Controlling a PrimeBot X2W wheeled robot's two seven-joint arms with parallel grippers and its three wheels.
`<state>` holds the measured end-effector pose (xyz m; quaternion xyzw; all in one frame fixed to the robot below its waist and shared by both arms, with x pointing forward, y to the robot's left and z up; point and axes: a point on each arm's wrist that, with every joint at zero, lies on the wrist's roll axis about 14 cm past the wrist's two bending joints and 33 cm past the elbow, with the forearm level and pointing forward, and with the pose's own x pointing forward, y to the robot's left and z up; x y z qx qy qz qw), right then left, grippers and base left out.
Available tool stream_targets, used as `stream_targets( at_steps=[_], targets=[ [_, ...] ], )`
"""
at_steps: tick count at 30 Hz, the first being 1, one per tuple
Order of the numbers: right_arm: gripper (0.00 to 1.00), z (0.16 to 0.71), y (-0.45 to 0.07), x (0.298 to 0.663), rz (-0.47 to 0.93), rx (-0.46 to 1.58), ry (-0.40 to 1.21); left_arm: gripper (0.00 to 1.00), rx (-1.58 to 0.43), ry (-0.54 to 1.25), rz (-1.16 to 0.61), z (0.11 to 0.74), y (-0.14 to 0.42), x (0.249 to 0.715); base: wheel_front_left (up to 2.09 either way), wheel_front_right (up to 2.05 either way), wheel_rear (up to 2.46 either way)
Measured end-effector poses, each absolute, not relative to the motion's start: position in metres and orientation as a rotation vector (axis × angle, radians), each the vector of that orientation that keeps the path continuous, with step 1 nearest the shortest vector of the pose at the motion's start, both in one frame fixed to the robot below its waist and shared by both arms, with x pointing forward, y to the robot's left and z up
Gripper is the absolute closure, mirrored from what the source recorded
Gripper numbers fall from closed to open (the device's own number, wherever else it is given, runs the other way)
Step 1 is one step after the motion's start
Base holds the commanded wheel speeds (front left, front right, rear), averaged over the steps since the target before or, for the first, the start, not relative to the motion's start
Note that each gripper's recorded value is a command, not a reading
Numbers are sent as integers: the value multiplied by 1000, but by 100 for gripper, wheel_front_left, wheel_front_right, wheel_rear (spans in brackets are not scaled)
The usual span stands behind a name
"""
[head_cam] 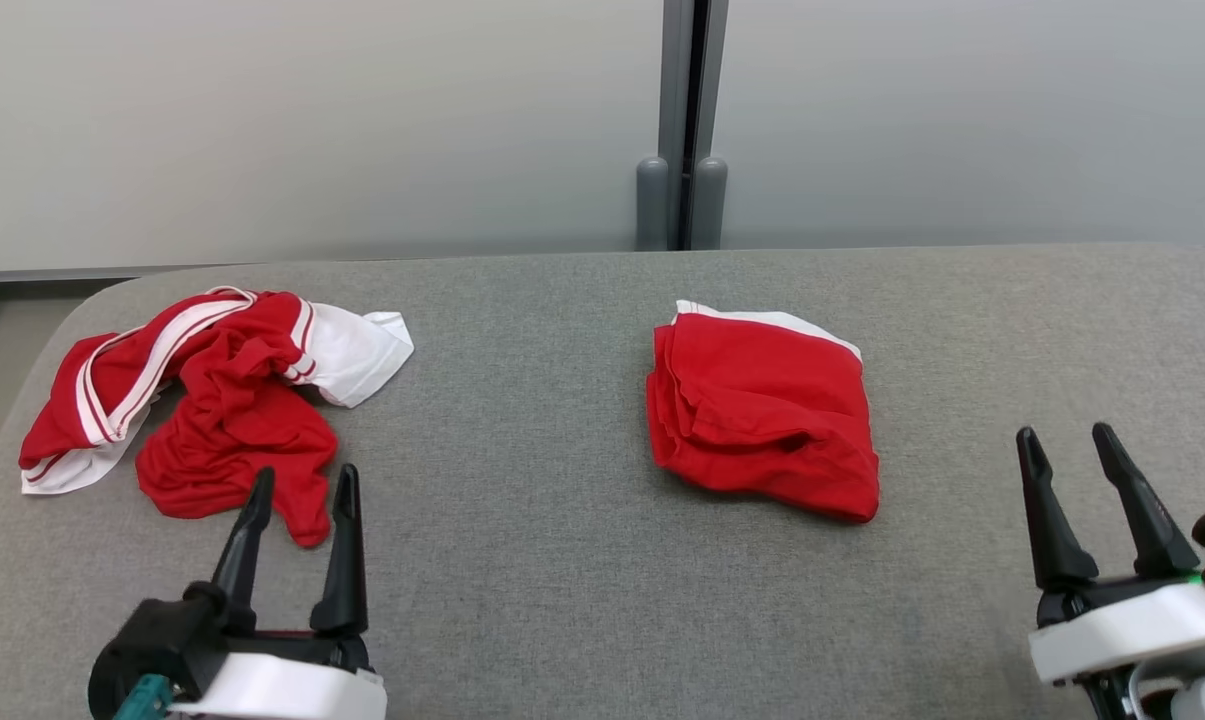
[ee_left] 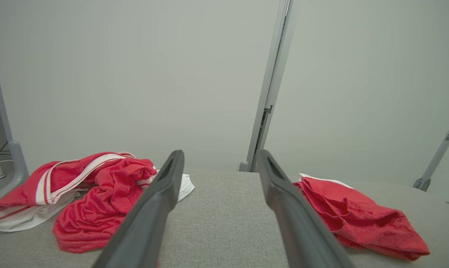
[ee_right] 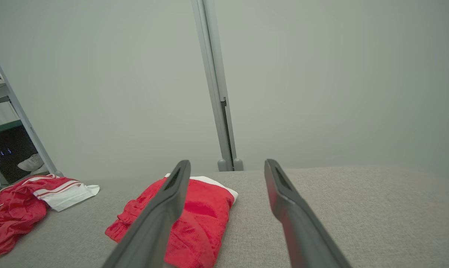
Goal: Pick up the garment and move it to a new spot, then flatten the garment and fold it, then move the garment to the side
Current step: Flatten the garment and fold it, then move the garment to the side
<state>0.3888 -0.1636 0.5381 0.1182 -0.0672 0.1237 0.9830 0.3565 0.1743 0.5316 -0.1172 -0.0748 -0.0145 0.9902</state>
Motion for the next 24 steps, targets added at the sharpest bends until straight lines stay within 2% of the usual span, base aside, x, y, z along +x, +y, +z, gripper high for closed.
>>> stream_targets(
  at_steps=[5, 17, 24],
  targets=[
    [0, 533, -168, 379, 212, 240, -133, 0, -216, -125, -59, 523, 164, 351, 0, 0, 0],
    [0, 535, -163, 379, 219, 218, -143, 0, -188, -117, -62, 518, 165, 349, 0, 0, 0],
    [0, 515, -162, 392, 201, 257, -62, 0, -190, -103, -48, 513, 169, 347, 0, 0, 0]
  ],
)
